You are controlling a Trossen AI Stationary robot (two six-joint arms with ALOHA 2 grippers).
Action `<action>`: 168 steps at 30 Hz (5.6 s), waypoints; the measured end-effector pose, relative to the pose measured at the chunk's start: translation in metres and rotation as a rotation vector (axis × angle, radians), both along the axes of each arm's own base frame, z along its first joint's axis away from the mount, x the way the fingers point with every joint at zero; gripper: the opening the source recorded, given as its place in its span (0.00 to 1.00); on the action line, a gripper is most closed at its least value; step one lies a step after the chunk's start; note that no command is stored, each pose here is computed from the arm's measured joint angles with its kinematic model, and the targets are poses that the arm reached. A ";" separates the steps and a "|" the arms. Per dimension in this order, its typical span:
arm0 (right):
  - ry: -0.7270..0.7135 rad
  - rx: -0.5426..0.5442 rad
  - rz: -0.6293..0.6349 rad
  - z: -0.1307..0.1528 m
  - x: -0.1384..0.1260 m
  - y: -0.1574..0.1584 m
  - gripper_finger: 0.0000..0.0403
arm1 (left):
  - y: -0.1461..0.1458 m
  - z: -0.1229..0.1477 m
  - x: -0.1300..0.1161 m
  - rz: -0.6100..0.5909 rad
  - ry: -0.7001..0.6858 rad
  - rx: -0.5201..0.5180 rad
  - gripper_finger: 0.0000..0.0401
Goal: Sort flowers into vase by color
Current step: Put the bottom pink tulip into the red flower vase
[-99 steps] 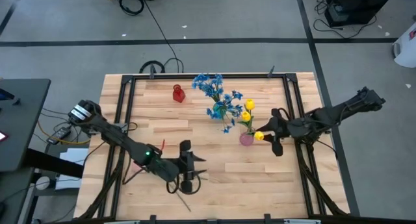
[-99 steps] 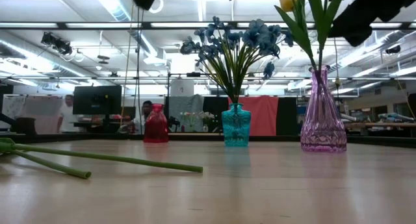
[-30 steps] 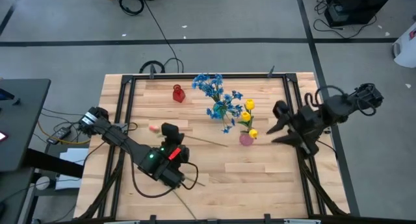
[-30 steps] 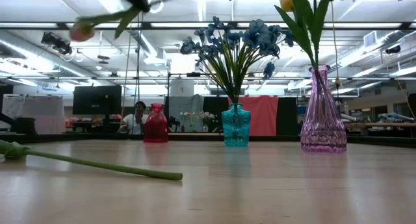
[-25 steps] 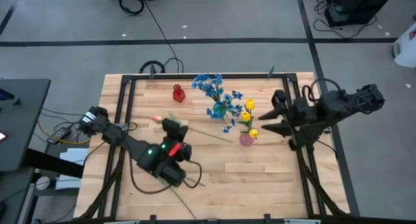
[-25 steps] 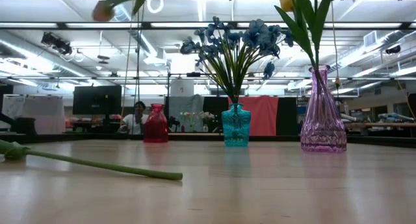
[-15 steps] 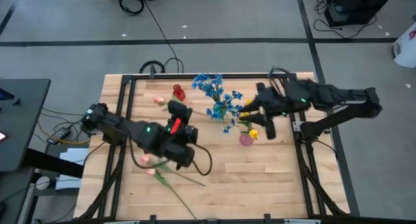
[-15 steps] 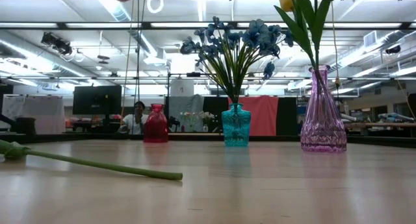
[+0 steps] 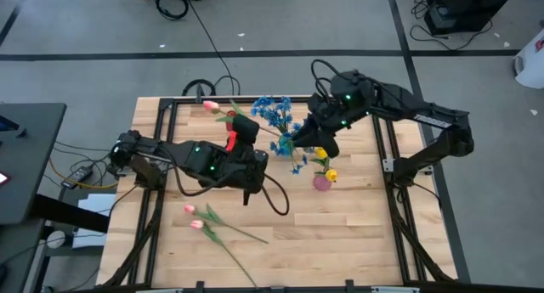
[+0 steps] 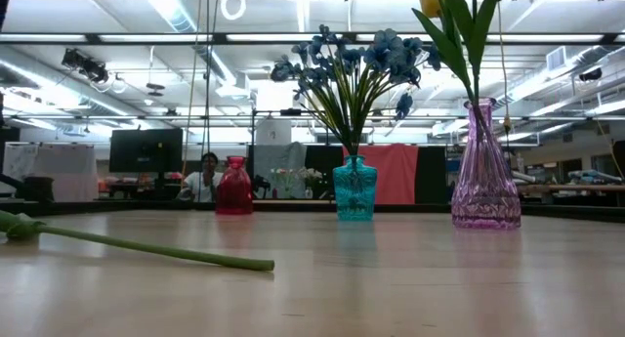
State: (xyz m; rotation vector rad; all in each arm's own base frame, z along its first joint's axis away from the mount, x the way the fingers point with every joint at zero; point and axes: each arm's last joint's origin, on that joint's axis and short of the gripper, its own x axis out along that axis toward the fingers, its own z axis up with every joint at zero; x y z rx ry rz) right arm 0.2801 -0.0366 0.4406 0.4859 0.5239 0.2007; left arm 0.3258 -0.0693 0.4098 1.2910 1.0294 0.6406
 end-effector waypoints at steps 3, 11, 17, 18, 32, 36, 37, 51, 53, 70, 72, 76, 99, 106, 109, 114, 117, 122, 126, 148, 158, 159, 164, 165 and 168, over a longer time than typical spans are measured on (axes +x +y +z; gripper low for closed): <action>0.021 0.050 -0.005 -0.003 0.006 -0.005 0.35 | 0.002 0.002 0.002 0.000 0.010 0.019 0.03; 0.075 0.010 -0.076 -0.010 0.006 -0.018 0.35 | 0.002 0.003 0.005 -0.004 -0.008 0.017 0.03; 0.087 0.007 -0.089 -0.012 0.007 -0.020 0.35 | 0.002 0.003 0.005 -0.003 -0.008 0.018 0.03; 0.086 0.006 -0.087 -0.012 0.007 -0.020 0.35 | 0.002 0.003 0.005 -0.003 -0.008 0.018 0.03; 0.060 -0.022 -0.038 -0.014 0.017 -0.012 0.25 | 0.010 0.005 0.009 0.016 -0.025 0.019 0.03; 0.064 -0.054 -0.023 -0.018 0.021 -0.013 0.17 | 0.010 0.010 0.014 0.010 -0.061 0.021 0.03; 0.063 -0.067 -0.020 -0.019 0.021 -0.013 0.14 | 0.010 0.011 0.015 0.007 -0.065 0.024 0.03; 0.060 -0.156 -0.029 -0.019 0.019 -0.014 0.01 | 0.005 0.024 0.025 -0.010 -0.326 -0.082 0.27; 0.067 -0.163 -0.042 -0.019 0.019 -0.014 0.01 | 0.002 0.030 0.026 -0.039 -0.382 -0.118 0.32; 0.099 -0.296 -0.188 -0.020 0.019 -0.020 0.01 | -0.012 0.051 0.002 -0.378 -0.666 -0.794 0.37; 0.093 -0.341 -0.221 -0.020 0.020 -0.020 0.01 | -0.018 0.036 0.007 -0.387 -0.652 -0.854 0.37; 0.058 -0.433 -0.288 -0.015 0.023 -0.016 0.01 | -0.029 -0.007 0.019 -0.387 -0.615 -0.877 0.37; -0.259 -0.569 -0.199 -0.020 0.024 0.041 0.02 | 0.023 -0.039 -0.018 -0.619 -1.401 -1.001 0.37; -0.264 -0.578 -0.208 -0.028 0.019 0.042 0.02 | 0.021 -0.032 -0.020 -0.655 -1.407 -0.964 0.37; -0.252 -0.575 -0.198 -0.034 0.019 0.044 0.02 | 0.021 -0.028 -0.020 -0.660 -1.413 -0.956 0.37; -0.289 -0.579 -0.200 -0.041 0.023 0.049 0.02 | 0.022 -0.027 -0.020 -0.649 -1.419 -0.950 0.37; -0.306 -0.594 -0.196 -0.043 0.023 0.054 0.02 | 0.022 -0.028 -0.020 -0.637 -1.424 -0.945 0.37; -0.304 -0.648 -0.238 -0.040 0.020 0.057 0.02 | 0.020 -0.030 -0.020 -0.618 -1.392 -0.951 0.37; -0.344 -0.655 -0.264 -0.030 0.011 0.057 0.02 | 0.017 -0.036 -0.019 -0.598 -1.334 -0.959 0.37; -0.334 -0.662 -0.206 -0.035 0.012 0.071 0.02 | 0.018 -0.026 -0.022 -0.661 -1.416 -0.923 0.37; -0.325 -0.680 -0.224 -0.035 0.011 0.070 0.02 | 0.017 -0.023 -0.023 -0.709 -1.430 -0.930 0.24; -0.320 -0.681 -0.222 -0.036 0.011 0.070 0.02 | 0.017 -0.022 -0.023 -0.712 -1.430 -0.923 0.21; -0.289 -0.711 -0.200 -0.039 0.011 0.070 0.04 | 0.017 -0.023 -0.023 -0.714 -1.423 -0.921 0.03; -0.281 -0.715 -0.198 -0.040 0.011 0.070 0.07 | 0.016 -0.023 -0.023 -0.714 -1.423 -0.921 0.03; -0.267 -0.717 -0.191 -0.041 0.010 0.070 0.16 | 0.017 -0.023 -0.022 -0.702 -1.420 -0.917 0.03</action>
